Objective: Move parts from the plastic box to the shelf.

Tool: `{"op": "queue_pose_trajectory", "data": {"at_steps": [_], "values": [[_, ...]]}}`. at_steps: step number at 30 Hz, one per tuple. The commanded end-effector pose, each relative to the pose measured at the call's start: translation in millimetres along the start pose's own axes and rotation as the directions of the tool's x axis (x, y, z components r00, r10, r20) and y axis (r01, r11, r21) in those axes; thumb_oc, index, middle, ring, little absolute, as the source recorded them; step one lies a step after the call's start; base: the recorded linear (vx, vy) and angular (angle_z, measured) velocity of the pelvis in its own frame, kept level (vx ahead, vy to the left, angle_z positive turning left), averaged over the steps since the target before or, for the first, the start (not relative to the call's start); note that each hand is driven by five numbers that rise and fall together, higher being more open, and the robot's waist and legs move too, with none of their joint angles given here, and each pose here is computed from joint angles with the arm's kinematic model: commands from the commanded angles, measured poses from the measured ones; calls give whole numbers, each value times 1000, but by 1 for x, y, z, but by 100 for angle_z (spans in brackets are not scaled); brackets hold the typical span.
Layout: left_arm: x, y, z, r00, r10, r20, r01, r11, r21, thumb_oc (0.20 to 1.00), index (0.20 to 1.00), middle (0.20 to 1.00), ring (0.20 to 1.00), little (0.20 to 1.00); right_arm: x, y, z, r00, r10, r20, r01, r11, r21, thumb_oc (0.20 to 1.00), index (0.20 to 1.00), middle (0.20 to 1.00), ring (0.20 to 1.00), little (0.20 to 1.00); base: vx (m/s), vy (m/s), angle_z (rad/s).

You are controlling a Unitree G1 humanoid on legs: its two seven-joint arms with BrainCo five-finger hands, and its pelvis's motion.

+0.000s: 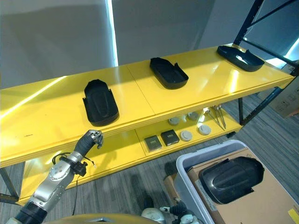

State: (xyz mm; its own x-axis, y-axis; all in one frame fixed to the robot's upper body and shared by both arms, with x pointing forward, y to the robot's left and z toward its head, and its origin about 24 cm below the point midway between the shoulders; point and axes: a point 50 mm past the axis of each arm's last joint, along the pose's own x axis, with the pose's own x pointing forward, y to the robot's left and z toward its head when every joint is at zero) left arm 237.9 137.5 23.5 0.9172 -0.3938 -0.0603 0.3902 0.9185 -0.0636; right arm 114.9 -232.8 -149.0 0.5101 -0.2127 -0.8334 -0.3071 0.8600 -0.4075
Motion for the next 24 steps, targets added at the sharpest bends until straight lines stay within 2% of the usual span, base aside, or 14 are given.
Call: {"op": "queue_pose_trajectory", "data": {"at_steps": [1, 7, 24], "values": [[30, 5, 45, 982, 8, 187, -25, 995, 92, 200, 200, 200, 200, 200, 7, -7, 22, 998, -48, 44, 48, 999, -5, 1000, 1000, 1000, 1000, 1000, -31, -26, -9], [48, 10, 62, 961, 92, 260, -118, 989, 85, 200, 200, 200, 200, 200, 8, -3, 37, 994, -43, 104, 50, 996, -70, 1000, 1000, 1000, 1000, 1000, 6, -12, -7], [73, 41, 82, 903, 300, 306, -344, 933, 100, 200, 200, 200, 200, 200, 8, 1, 38, 993, -57, 101, 62, 997, -54, 1000, 1000, 1000, 1000, 1000, -7, 0, -3]]}}
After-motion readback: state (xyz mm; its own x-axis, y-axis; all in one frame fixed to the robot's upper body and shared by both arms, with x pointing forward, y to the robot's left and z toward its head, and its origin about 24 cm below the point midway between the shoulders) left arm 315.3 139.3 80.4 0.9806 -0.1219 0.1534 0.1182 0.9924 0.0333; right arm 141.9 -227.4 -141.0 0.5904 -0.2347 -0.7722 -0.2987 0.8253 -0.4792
